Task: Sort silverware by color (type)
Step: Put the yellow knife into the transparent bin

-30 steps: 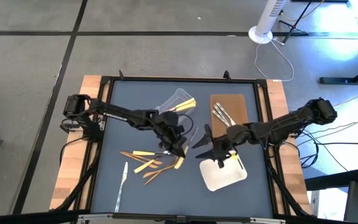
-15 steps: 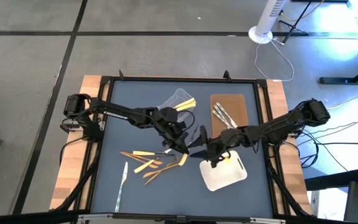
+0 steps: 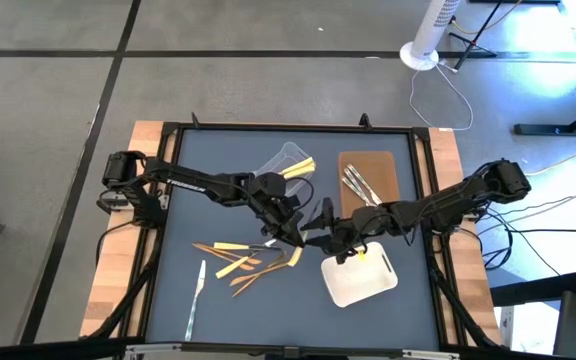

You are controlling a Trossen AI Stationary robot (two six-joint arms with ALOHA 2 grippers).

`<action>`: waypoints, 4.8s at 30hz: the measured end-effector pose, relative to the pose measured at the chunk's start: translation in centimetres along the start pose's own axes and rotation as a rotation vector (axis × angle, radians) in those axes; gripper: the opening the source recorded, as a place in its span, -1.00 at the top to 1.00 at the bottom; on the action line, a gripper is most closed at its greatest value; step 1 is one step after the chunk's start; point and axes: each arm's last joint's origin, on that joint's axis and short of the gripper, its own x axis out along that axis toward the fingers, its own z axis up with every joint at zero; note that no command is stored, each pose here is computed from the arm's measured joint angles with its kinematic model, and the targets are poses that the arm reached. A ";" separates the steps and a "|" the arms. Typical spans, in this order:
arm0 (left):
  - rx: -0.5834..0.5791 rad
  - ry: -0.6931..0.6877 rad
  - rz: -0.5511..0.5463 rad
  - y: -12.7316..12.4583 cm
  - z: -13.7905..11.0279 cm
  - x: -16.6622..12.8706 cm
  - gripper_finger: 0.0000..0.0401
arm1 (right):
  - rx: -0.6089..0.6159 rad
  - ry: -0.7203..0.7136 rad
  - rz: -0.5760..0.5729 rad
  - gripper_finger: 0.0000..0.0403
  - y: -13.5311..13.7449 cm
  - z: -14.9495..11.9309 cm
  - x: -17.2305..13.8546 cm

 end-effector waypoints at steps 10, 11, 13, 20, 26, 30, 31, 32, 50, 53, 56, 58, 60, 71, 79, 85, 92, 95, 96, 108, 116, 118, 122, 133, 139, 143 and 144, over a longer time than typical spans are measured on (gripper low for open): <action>-0.003 0.001 0.002 0.0 0.0 0.0 0.63 | -0.006 0.037 0.011 0.01 0.5 -0.5 0.5; -0.004 0.001 0.003 0.0 0.0 0.0 0.63 | -0.006 0.038 0.012 0.02 0.5 -0.5 0.5; -0.004 0.001 0.003 0.0 0.0 0.0 0.63 | -0.006 0.037 0.011 0.05 0.5 -0.5 0.5; -0.004 0.002 0.003 0.0 0.0 0.0 0.63 | -0.006 0.037 0.009 0.30 0.5 -0.5 0.5; -0.004 0.002 0.003 0.0 0.0 0.0 0.63 | -0.005 0.033 0.005 0.44 0.4 -0.4 0.5; -0.003 0.002 0.003 0.0 0.0 0.0 0.63 | -0.004 0.032 0.005 0.50 0.4 -0.4 0.5; -0.003 0.002 0.003 0.0 0.0 0.0 0.63 | -0.004 0.032 0.005 0.52 0.4 -0.4 0.5; -0.003 0.002 0.003 0.0 0.0 0.0 0.63 | -0.004 0.032 0.004 0.53 0.4 -0.4 0.5; -0.004 0.003 0.004 0.1 -0.1 0.0 0.63 | -0.007 0.036 0.013 0.87 0.5 -0.5 0.5; -0.006 -0.005 0.007 0.1 0.0 0.0 0.62 | -0.008 0.039 0.015 0.90 0.6 -0.5 0.5; -0.003 -0.010 0.007 0.1 0.0 0.0 0.60 | -0.008 0.038 0.015 0.91 0.6 -0.5 0.5; 0.002 -0.013 0.004 0.1 0.0 0.0 0.57 | -0.008 0.038 0.015 0.91 0.6 -0.5 0.5; 0.007 -0.010 0.000 0.0 0.0 0.0 0.55 | -0.007 0.036 0.013 0.91 0.5 -0.5 0.5; 0.076 -0.069 0.008 0.0 0.3 -0.1 0.52 | -0.004 0.028 0.007 0.92 0.5 -0.4 0.5; 0.144 -0.125 0.000 -0.7 0.9 -1.7 0.52 | 0.003 0.031 -0.009 0.92 0.3 -0.3 0.5; 0.201 -0.167 0.010 -1.2 1.1 -3.3 0.52 | 0.013 0.037 -0.052 0.92 0.0 -0.2 0.4; 0.235 -0.251 0.003 -1.9 1.7 -4.8 0.52 | 0.010 0.033 -0.052 0.92 0.1 -0.2 0.5; 0.227 -0.235 0.008 -1.9 1.6 -5.0 0.52 | 0.013 0.029 -0.072 0.92 -0.2 0.2 0.5; 0.223 -0.221 0.015 -1.8 1.5 -5.0 0.52 | 0.015 0.032 -0.085 0.92 -0.4 0.3 0.5; 0.204 -0.222 0.034 -1.5 1.6 -5.1 0.52 | -0.007 0.165 -0.194 0.92 -2.0 1.3 0.5; 0.188 -0.266 0.051 -1.2 2.4 -5.6 0.52 | -0.021 0.139 -0.108 0.92 -1.1 1.9 0.4; 0.185 -0.286 0.053 -1.1 2.7 -5.9 0.52 | -0.026 0.123 -0.094 0.92 -0.7 2.3 0.4; 0.211 -0.315 0.062 -1.0 3.3 -6.5 0.52 | -0.037 0.104 -0.067 0.92 0.0 2.9 0.2; 0.586 -0.466 0.171 -0.8 5.2 -8.3 0.52 | 0.022 0.072 -0.204 0.92 0.2 4.8 -0.6; 0.814 -0.507 0.239 -1.2 5.4 -9.2 0.52 | 0.139 0.064 -0.317 0.92 -1.4 5.5 -2.3; 0.905 -0.497 0.267 -1.2 5.3 -9.0 0.52 | 0.195 0.038 -0.364 0.92 -2.7 6.1 -4.1; 0.933 -0.494 0.268 -1.3 5.2 -8.8 0.52 | 0.208 0.029 -0.372 0.92 -3.1 6.2 -4.6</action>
